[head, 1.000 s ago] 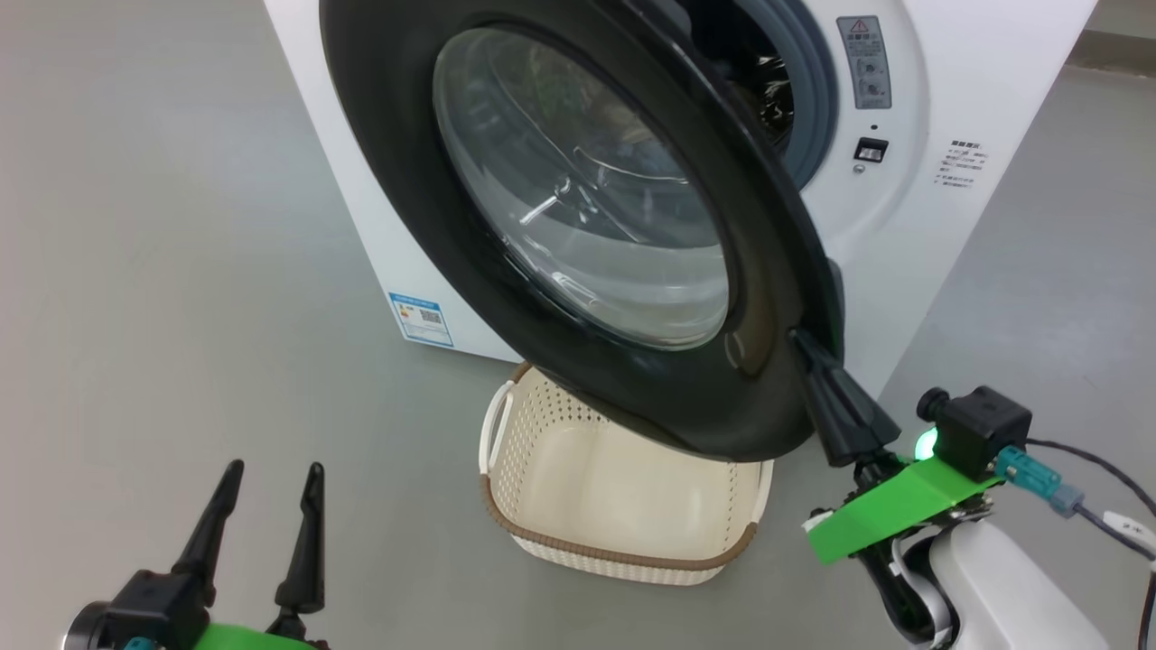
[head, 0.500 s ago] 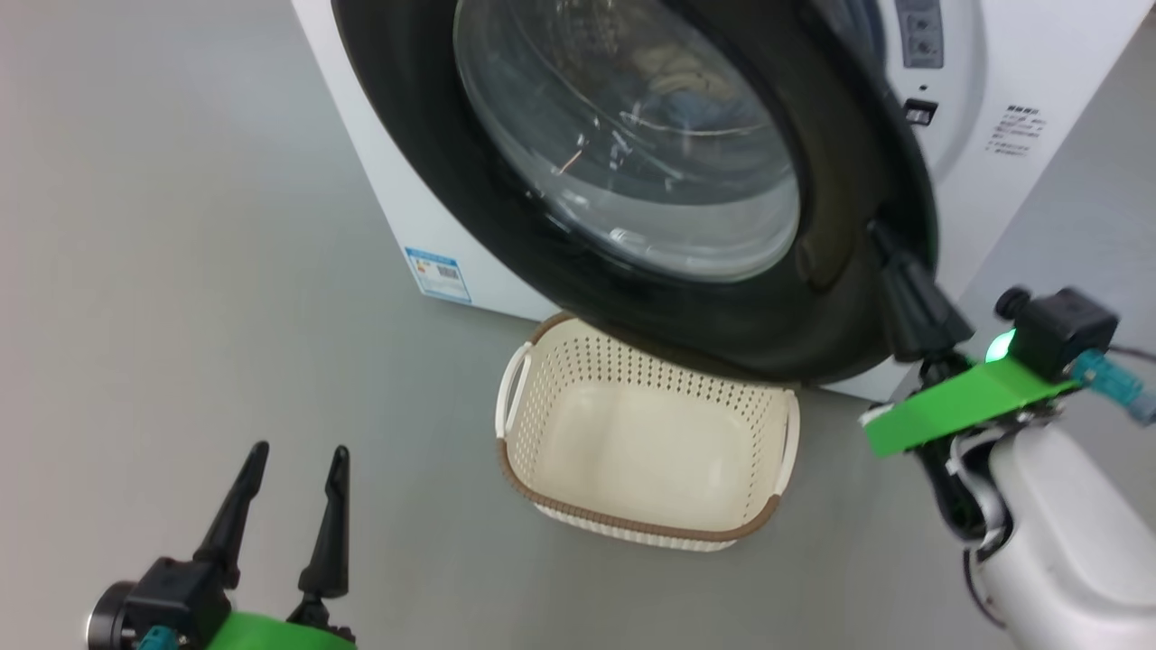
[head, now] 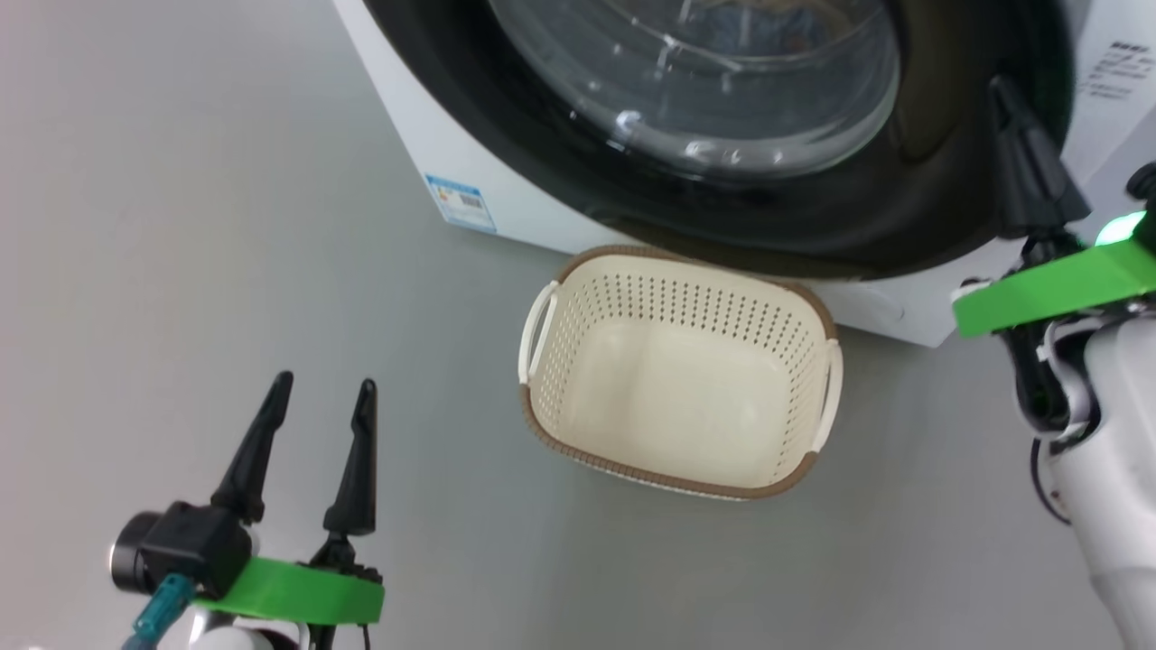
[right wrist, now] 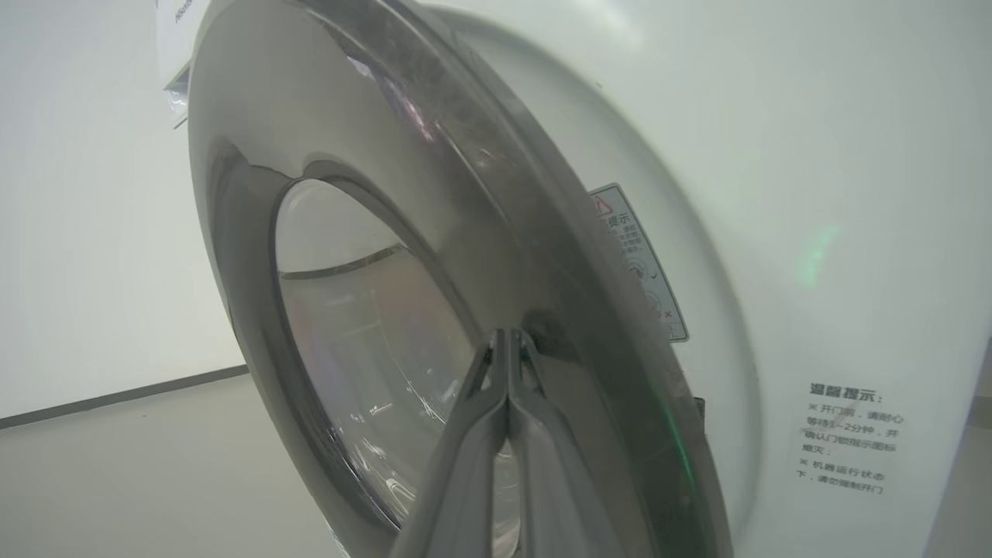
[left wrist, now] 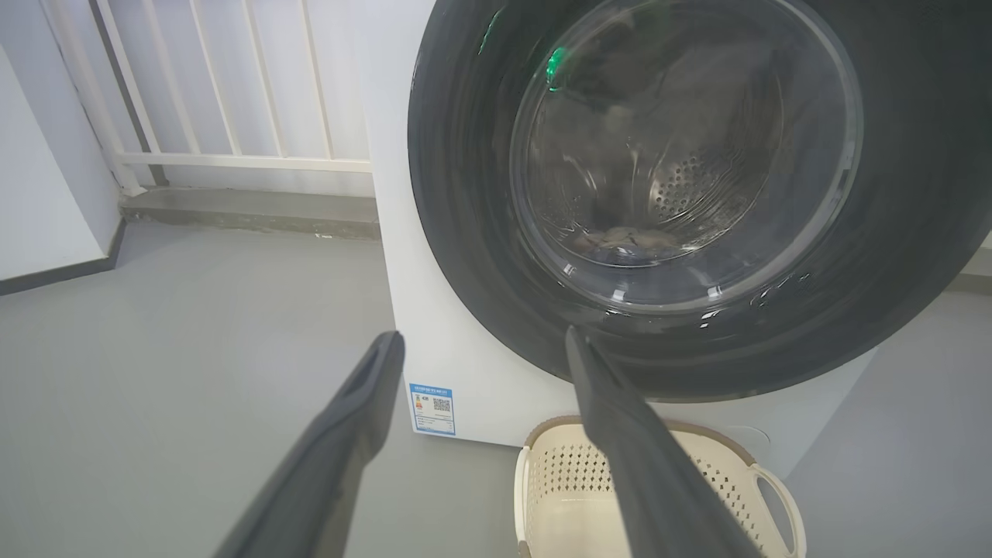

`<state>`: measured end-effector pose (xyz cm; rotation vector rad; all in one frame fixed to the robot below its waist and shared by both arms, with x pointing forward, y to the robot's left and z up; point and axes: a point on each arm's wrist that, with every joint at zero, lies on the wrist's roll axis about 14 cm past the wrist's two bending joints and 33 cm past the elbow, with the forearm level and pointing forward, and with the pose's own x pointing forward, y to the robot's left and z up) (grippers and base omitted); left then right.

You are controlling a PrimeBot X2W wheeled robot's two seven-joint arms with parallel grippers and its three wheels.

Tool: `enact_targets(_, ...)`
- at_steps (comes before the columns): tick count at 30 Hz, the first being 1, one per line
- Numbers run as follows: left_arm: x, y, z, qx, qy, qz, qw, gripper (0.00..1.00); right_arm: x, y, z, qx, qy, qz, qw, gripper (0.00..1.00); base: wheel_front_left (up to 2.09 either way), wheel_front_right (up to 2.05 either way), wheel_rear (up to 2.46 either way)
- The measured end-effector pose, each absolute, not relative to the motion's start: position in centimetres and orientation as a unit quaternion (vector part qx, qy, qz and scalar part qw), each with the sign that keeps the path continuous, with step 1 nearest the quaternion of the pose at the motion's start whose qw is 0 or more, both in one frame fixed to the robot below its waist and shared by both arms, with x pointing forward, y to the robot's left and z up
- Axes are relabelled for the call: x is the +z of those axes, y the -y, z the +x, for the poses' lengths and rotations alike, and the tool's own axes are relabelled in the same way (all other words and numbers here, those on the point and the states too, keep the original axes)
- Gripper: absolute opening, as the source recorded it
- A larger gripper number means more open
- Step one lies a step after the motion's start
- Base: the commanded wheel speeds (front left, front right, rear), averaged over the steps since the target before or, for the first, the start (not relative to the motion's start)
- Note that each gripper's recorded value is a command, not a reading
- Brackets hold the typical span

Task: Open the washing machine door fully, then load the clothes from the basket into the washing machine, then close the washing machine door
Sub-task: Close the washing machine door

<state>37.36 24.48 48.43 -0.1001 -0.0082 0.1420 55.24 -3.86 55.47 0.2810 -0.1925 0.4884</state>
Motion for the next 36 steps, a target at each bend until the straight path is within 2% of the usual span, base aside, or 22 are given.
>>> enact_targets(9, 47.6, -25.0, 39.0, 0.077, -0.007, -0.045, 0.996, 1.00, 54.7, 4.4, 59.3, 0.222, 0.104, 0.143, 0.959, 0.00, 0.00, 0.00, 0.00)
enact_targets(16, 47.1, -25.1, 40.0, 0.076, -0.013, -0.043, 0.996, 1.00, 53.4, 3.8, 60.7, 0.221, 0.101, 0.158, 0.957, 0.00, 0.00, 0.00, 0.00)
enact_targets(27, 46.6, -25.3, 40.2, 0.079, -0.018, -0.045, 0.996, 1.00, 53.2, 2.7, 60.9, 0.228, 0.101, 0.167, 0.954, 0.00, 0.00, 0.00, 0.00)
enact_targets(34, 47.1, -25.1, 39.9, 0.076, -0.012, -0.045, 0.996, 1.00, 54.8, 3.2, 58.8, 0.233, 0.109, 0.160, 0.953, 0.00, 0.00, 0.00, 0.00)
enact_targets(35, 47.2, -25.2, 39.8, 0.077, -0.012, -0.045, 0.996, 1.00, 54.6, 3.3, 58.2, 0.233, 0.104, 0.160, 0.954, 0.06, 0.00, 0.00, 0.00)
enact_targets(36, 47.3, -25.2, 39.7, 0.077, -0.010, -0.046, 0.996, 1.00, 54.3, 3.4, 57.7, 0.231, 0.100, 0.161, 0.954, 0.25, 0.00, 0.00, 0.00)
